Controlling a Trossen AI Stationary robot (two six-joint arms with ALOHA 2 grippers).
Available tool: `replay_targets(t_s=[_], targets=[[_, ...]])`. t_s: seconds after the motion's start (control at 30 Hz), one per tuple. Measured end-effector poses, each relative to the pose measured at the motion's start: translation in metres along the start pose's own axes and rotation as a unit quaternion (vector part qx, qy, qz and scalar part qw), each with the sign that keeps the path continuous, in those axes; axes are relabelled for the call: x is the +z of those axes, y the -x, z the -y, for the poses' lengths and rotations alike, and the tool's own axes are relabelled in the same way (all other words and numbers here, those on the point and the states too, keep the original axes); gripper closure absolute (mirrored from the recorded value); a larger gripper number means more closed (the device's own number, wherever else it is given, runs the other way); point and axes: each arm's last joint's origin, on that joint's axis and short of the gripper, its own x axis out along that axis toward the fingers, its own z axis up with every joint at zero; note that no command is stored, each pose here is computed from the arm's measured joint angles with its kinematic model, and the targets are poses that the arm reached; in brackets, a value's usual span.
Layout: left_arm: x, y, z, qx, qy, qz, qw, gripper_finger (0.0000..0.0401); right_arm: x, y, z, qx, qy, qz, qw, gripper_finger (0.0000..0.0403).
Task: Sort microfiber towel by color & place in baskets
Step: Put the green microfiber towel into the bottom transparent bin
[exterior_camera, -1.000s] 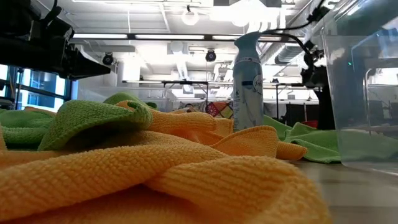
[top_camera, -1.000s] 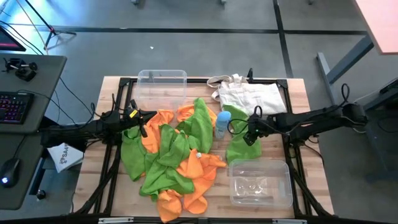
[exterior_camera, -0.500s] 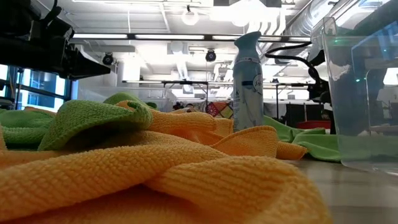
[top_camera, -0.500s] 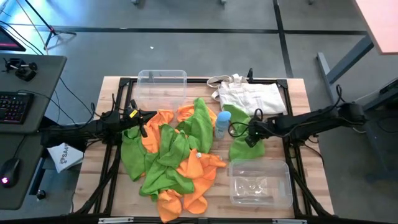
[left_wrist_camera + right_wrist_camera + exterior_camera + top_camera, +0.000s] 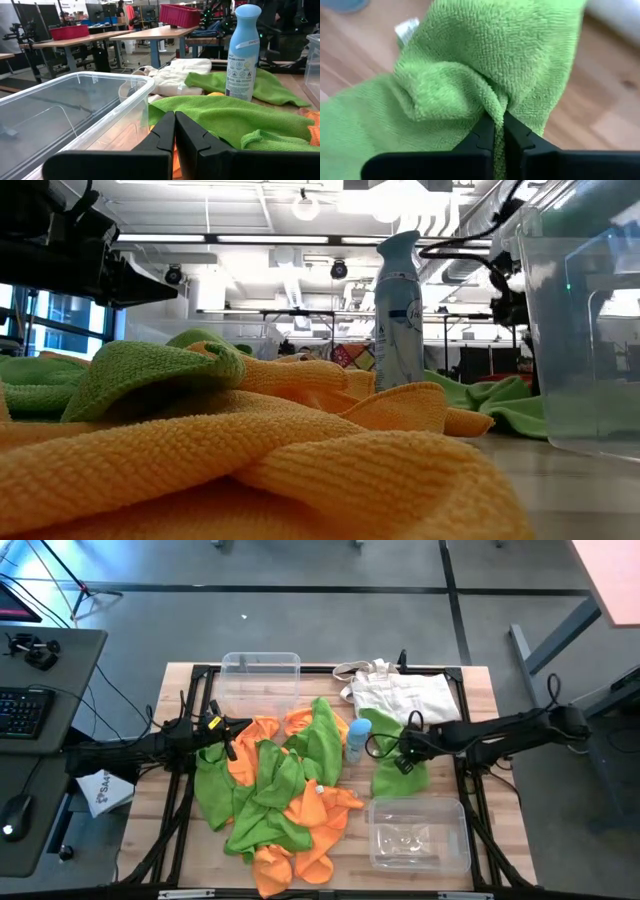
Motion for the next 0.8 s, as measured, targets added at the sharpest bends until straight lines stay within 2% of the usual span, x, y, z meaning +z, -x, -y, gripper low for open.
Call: replay_targets(t_s=[0.17,0.33,0.6,0.8], targets=[[0.000,0.000,0.000,0.000,0.000,0.000,1.000,0.0401,0.017,0.041,-0.002,-0.032,0.002,0.029,0.999,0.0400],[0.000,0.000,0.000,0.000,0.000,0.000,1.000,0.0401,0.031,0.096,-0.002,-0.049,0.008,0.067,0.996,0.0401],[0.000,0.000,0.000,0.001,0.002,0.001,1.000,0.0401,0.038,0.193,-0.002,-0.019,-0.012,0.150,0.988,0.0402],[0.000,0.000,0.000,0.002,0.001,0.001,1.000,0.0401,0.035,0.235,-0.003,0.002,-0.014,0.165,0.986,0.0402]])
